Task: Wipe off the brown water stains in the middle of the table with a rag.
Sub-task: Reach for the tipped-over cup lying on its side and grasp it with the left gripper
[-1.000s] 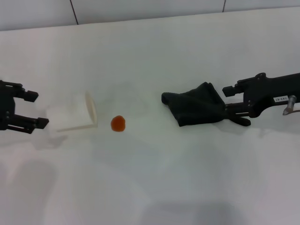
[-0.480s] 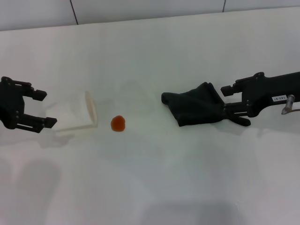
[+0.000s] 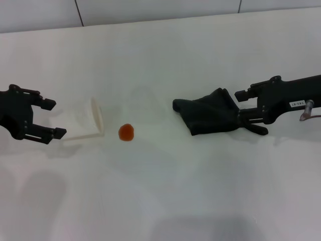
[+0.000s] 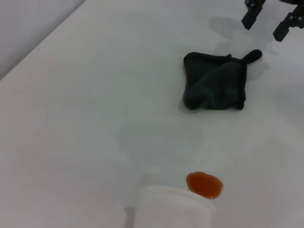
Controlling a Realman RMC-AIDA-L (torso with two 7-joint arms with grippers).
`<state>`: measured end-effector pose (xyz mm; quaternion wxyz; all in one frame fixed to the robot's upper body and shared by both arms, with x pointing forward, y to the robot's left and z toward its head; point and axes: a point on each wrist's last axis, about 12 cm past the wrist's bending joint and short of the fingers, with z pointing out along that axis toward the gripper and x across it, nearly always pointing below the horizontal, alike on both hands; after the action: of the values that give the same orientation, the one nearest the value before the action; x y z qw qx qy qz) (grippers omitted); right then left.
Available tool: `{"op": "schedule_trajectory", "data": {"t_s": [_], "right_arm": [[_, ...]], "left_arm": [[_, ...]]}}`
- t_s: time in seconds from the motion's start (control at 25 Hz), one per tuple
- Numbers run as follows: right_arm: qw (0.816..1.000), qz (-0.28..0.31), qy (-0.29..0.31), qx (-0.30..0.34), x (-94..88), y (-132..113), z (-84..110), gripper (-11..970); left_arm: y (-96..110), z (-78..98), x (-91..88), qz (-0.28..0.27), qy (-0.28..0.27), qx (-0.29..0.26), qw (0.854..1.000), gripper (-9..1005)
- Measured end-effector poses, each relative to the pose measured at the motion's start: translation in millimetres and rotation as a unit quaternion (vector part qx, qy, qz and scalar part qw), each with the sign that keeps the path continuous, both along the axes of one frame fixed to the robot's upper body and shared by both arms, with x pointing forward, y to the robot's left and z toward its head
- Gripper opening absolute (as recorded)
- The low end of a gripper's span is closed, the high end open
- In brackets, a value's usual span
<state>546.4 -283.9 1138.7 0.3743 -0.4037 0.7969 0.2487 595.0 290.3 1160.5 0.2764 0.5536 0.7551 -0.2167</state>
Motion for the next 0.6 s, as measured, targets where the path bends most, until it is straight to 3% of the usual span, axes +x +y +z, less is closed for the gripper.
{"op": "schedule_trajectory", "data": {"t_s": [0.6], "right_arm": [[1.0, -0.005, -0.006, -0.002, 3.1, 1.3, 0.0, 559]], "left_arm": [[2.2, -3.5, 5.3, 0.005, -0.013, 0.031, 0.999, 799]]}}
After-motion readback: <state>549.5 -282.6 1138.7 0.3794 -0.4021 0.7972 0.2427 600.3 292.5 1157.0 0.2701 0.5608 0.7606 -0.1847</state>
